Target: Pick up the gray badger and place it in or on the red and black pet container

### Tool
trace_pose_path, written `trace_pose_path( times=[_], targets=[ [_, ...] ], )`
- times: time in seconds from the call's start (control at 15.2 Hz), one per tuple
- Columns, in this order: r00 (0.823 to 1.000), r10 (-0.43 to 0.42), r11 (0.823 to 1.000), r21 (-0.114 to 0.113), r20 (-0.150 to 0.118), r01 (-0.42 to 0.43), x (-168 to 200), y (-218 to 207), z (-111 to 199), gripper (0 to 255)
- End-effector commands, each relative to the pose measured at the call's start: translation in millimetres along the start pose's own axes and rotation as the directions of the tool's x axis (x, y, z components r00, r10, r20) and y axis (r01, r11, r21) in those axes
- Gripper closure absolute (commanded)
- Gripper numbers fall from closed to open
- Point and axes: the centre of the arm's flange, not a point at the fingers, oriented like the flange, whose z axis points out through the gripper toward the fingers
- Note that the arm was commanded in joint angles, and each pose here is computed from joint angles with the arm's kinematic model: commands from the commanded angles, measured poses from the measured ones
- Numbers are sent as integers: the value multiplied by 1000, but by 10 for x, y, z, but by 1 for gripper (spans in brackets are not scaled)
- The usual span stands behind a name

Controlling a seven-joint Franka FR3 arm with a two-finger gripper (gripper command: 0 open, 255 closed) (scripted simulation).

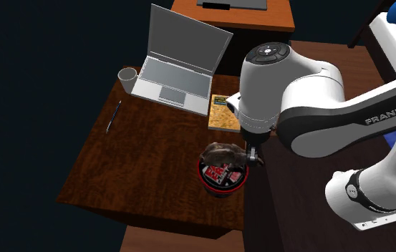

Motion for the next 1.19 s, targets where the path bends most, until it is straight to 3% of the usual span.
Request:
trace_pose_path(
  times=[0.0,0.53,0.59,0.92,1.12],
  targets=[
    [1000,0,1000,0,-1,0,9,8,99,255],
    [1000,0,1000,0,-1,0,9,8,99,255],
    [1000,0,1000,0,-1,0,12,7,95,0],
    [1000,0,1000,0,-1,0,9,8,99,0],
    [1000,0,1000,0,-1,0,9,7,-297,0]
  ],
)
